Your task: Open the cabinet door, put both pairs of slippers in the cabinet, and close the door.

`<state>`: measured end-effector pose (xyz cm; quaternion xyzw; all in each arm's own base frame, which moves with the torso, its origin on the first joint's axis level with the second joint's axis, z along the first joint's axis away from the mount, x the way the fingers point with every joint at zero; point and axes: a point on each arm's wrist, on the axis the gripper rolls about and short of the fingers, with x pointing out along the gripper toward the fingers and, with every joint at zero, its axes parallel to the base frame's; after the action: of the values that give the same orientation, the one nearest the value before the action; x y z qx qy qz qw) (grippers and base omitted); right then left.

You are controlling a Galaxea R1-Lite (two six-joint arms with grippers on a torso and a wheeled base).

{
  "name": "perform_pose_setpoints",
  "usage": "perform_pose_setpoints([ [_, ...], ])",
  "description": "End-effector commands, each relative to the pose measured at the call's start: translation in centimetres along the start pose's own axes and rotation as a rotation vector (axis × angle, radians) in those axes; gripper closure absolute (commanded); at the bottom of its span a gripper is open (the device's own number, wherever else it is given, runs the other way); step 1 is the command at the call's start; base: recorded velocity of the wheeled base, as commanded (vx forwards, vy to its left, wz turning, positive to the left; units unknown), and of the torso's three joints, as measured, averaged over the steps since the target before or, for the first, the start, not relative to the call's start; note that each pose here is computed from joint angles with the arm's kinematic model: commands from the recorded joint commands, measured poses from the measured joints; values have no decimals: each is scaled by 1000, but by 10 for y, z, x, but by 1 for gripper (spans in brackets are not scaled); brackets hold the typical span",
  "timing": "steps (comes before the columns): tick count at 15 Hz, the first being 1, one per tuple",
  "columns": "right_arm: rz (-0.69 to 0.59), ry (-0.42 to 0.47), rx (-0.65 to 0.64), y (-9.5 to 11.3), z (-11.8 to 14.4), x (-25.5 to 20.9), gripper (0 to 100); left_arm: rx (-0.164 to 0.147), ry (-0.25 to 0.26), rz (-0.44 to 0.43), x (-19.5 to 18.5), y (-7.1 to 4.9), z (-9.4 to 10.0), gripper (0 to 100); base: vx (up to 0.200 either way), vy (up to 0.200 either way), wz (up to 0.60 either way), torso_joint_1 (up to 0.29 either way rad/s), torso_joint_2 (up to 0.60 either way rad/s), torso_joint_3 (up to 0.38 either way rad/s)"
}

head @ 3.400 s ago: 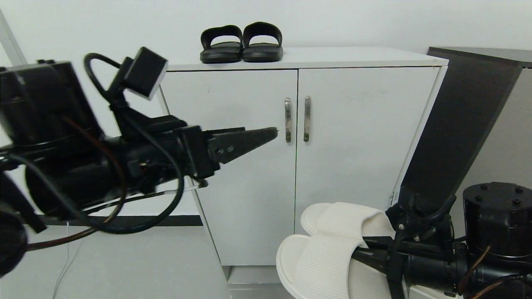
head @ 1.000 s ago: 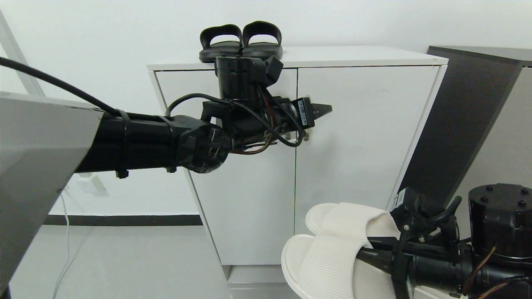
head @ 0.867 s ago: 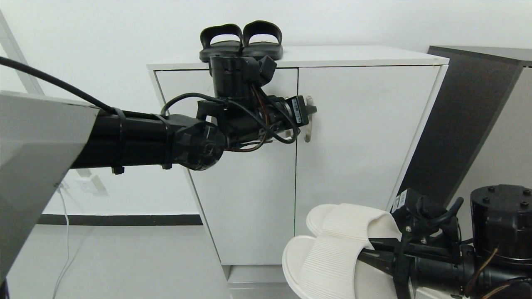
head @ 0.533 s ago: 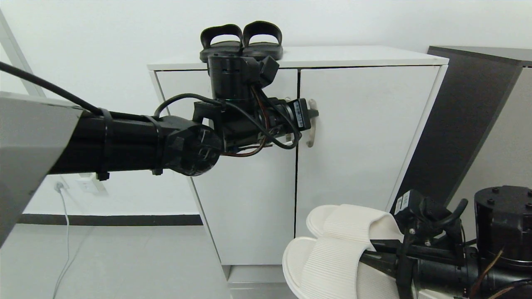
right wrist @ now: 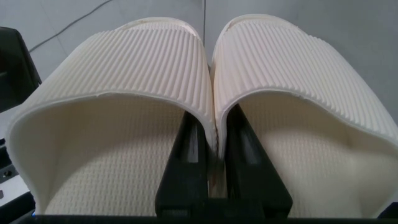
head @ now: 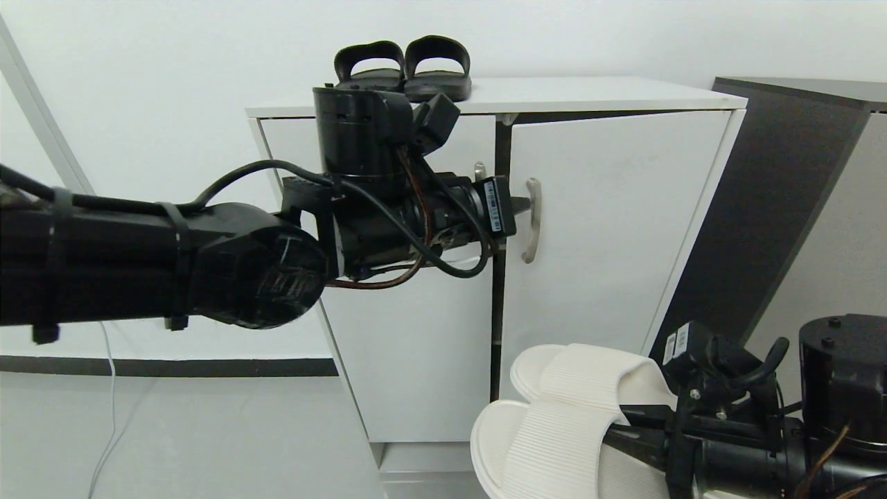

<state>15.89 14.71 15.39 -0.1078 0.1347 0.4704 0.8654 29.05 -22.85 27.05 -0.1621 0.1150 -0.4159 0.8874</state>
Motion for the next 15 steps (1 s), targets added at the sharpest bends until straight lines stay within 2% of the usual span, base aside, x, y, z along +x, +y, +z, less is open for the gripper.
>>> perform_pose_setpoints([
  [1,3,-3,-3,1,0,-1,100,6,-22,-12,-28,-9,2,100,0,0,0,0,0,0],
  [3,16,-2,-17,4,0,-1,100,7,-61,-13,-34,-4,-2,100,0,0,0,0,0,0],
  [4,19,0,-22,4,-1,-1,100,3,-86,3,-35,4,1,100,0,0,0,0,0,0],
  [6,19,0,-25,5,-1,-1,100,-6,-91,31,-32,19,2,100,0,0,0,0,0,0],
  [10,27,3,-27,6,-1,-1,100,-6,-97,40,-9,40,6,100,0,0,0,0,0,0],
  [15,29,6,-28,7,-2,-1,100,5,-108,-12,8,41,12,100,0,0,0,0,0,0],
])
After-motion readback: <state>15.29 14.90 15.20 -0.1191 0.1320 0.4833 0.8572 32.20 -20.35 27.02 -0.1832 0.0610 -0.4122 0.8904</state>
